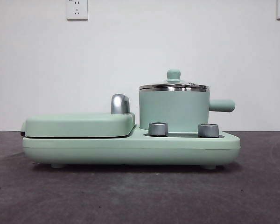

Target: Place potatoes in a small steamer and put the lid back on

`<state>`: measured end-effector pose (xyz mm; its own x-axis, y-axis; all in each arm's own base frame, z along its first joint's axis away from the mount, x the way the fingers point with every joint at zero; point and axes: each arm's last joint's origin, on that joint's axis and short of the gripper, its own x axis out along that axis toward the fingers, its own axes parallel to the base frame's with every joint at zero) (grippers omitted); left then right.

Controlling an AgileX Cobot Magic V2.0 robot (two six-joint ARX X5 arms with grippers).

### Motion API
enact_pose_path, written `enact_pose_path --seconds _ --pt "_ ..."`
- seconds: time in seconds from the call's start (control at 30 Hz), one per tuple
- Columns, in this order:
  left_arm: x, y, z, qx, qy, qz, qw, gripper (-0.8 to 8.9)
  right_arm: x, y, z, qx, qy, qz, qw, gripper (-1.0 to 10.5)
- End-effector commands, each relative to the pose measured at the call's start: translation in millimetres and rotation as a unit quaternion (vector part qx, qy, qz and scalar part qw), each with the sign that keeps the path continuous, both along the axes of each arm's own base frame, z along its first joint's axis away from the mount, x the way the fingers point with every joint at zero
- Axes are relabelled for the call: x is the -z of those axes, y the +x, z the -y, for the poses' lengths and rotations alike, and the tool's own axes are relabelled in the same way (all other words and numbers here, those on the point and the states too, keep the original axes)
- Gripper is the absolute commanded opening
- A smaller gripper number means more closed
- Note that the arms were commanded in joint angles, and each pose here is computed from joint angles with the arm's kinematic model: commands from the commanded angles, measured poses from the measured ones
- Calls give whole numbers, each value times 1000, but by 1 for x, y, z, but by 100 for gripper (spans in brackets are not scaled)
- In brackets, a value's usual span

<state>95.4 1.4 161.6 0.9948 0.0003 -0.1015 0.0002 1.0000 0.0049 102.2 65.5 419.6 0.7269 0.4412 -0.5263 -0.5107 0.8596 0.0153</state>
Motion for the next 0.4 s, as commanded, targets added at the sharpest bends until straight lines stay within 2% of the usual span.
enact_pose_path --seconds 0.03,0.23,0.3,0.4 --pt "5 1 0 -1 0 -4 1000 7 -4 0 -1 -1 9 5 1000 21" --pt "5 1 0 -1 0 -4 1000 7 -6 2 -1 1 1 23 1000 21" --pt "5 1 0 -1 0 -4 1000 7 -8 1 4 22 1 45 999 21" --pt "5 1 0 -1 0 -4 1000 7 3 6 11 80 -5 68 994 21"
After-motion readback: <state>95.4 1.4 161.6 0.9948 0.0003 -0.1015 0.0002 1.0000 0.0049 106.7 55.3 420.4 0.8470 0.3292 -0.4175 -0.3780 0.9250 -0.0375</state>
